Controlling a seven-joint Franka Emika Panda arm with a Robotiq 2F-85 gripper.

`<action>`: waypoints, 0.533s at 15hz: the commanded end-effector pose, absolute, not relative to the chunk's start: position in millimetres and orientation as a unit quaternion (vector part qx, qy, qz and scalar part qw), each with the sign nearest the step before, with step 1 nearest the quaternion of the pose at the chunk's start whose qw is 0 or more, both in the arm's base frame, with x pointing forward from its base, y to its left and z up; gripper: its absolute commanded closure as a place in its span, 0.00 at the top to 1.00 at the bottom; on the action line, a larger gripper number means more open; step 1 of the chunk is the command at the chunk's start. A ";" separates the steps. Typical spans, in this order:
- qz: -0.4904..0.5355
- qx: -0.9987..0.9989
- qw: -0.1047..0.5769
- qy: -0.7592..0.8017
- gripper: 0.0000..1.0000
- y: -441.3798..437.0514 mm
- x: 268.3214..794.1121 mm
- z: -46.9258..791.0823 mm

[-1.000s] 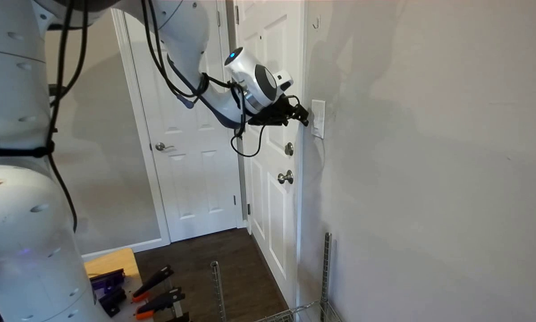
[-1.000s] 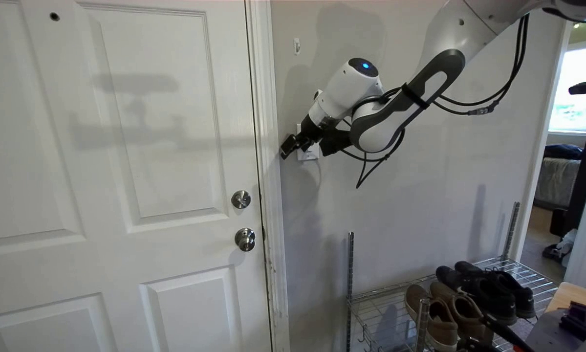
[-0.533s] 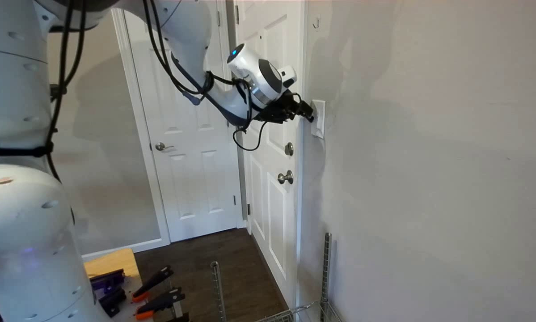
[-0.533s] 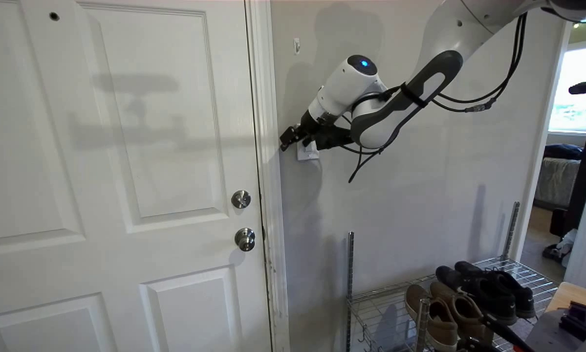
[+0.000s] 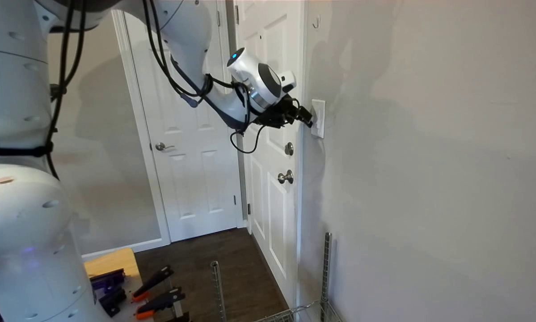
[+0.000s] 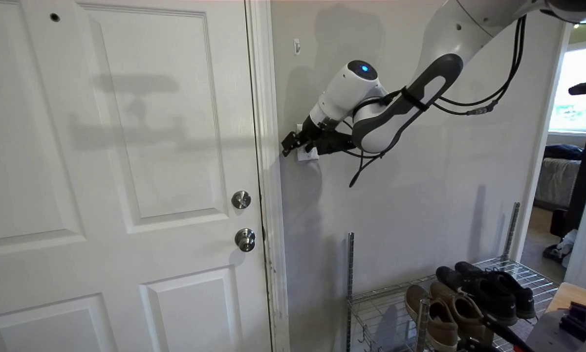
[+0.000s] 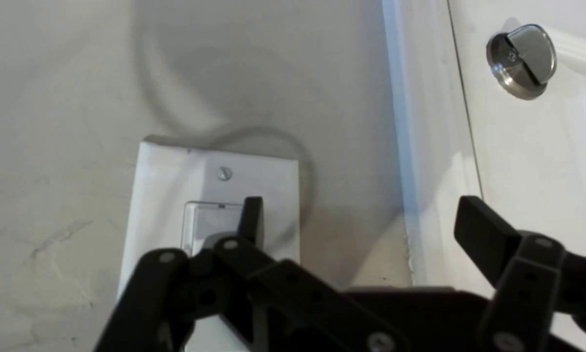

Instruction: Turn off the light

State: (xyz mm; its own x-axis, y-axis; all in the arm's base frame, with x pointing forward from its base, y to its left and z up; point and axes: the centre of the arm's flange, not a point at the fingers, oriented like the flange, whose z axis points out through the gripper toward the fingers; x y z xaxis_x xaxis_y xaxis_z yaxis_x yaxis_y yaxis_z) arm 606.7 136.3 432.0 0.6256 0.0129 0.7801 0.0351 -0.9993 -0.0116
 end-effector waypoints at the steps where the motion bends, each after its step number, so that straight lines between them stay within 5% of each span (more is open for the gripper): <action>1: -0.427 -0.904 0.022 0.014 1.00 128.4 582.4 431.1; 8: -0.437 -0.899 0.022 0.031 1.00 118.6 579.7 438.1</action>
State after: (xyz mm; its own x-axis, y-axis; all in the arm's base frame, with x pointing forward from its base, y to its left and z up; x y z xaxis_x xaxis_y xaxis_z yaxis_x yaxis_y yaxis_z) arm 595.6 116.6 439.3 0.6239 -0.0573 0.7794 -0.0252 -0.9983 -0.0532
